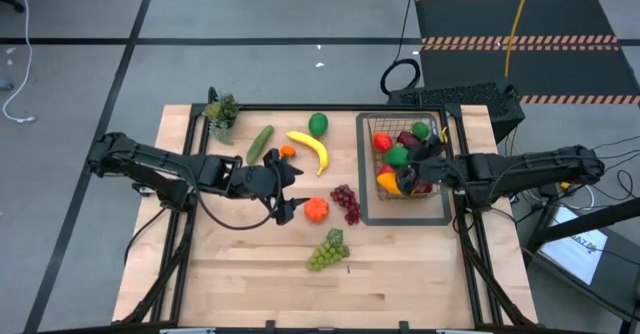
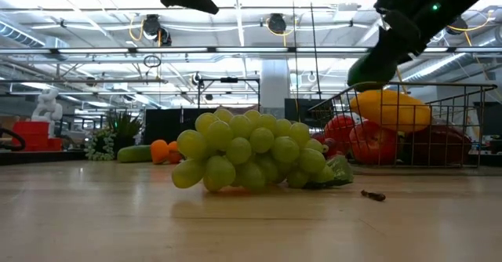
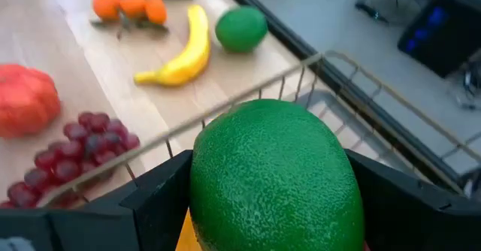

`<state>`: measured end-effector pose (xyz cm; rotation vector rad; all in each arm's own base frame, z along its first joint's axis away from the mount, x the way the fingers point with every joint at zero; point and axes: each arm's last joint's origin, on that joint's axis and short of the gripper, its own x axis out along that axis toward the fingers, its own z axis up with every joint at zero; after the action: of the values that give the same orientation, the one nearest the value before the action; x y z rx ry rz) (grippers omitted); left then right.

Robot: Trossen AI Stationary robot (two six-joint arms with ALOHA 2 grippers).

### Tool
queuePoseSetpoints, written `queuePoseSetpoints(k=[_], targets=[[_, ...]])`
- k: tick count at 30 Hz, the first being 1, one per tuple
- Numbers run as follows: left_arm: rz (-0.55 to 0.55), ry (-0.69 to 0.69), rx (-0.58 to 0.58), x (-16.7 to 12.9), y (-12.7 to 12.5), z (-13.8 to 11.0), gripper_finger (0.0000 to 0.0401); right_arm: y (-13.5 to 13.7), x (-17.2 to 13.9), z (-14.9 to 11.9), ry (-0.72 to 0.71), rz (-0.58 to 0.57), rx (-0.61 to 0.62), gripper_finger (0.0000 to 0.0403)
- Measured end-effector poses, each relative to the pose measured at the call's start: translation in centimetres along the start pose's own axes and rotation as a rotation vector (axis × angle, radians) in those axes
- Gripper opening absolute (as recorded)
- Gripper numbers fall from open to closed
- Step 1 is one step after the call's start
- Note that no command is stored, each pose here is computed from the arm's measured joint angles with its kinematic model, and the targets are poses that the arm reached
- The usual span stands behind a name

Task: Build produce basket
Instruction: Put the bottom lime into the gold wire basket, then put the lime into the gold wire basket

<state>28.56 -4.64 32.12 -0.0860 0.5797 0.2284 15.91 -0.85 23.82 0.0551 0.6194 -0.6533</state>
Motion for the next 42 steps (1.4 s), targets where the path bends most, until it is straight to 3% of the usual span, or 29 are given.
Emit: queuePoseSetpoints(k=[18, 24, 30, 36, 42], targets=[[0.019, -0.003, -0.026, 0.2, 0.6, 0.2, 0.0349, -1.6, 0.2, -2.0, 0.193, -0.138, 0.148, 0.0309], [0.019, -0.002, -0.037, 0.2, 0.6, 0.2, 0.0349, -1.9, 0.1, -2.3, 0.242, -0.139, 0.139, 0.0321], [0.018, -0.001, -0.038, 0.2, 0.6, 0.2, 0.0349, -1.9, 0.1, -2.4, 0.247, -0.138, 0.140, 0.0353], [0.019, 0.000, -0.038, 0.2, 0.6, 0.1, 0.0349, -1.7, 0.2, -2.2, 0.245, -0.087, 0.123, 0.0356], [0.039, -0.003, -0.015, 0.2, 0.8, 0.2, 0.0349, -1.2, 0.2, -0.7, 0.102, -0.017, 0.090, 0.0356]])
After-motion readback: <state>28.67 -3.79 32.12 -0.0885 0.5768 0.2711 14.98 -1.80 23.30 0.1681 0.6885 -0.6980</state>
